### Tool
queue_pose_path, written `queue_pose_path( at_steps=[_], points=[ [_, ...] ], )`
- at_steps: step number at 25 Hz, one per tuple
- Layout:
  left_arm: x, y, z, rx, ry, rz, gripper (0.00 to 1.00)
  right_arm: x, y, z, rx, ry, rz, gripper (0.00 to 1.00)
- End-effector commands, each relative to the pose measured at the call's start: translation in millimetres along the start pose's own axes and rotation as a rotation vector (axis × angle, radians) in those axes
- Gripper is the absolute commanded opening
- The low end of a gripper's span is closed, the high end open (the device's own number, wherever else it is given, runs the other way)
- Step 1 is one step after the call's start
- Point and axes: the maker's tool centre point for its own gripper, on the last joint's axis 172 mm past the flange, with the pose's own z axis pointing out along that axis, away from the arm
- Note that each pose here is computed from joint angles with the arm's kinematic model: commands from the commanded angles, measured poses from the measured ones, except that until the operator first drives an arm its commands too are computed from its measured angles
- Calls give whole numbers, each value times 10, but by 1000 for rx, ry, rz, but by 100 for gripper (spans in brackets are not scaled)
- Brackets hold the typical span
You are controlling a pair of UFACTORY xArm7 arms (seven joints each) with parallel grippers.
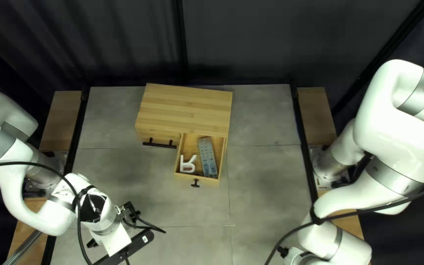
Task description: Open drawers and place objects into drawer and close
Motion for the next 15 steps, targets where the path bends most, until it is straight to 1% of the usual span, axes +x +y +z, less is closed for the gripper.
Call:
queue_pose_path(
  at_steps=[1,6,15],
  points=[
    [46,84,77,0,4,-12,100,0,0,0,0,0,0,100],
    [84,137,125,0,8,-21,100,0,0,0,0,0,0,100],
    [-8,117,199,28,6,-32,100,0,0,0,0,0,0,100]
  ],
)
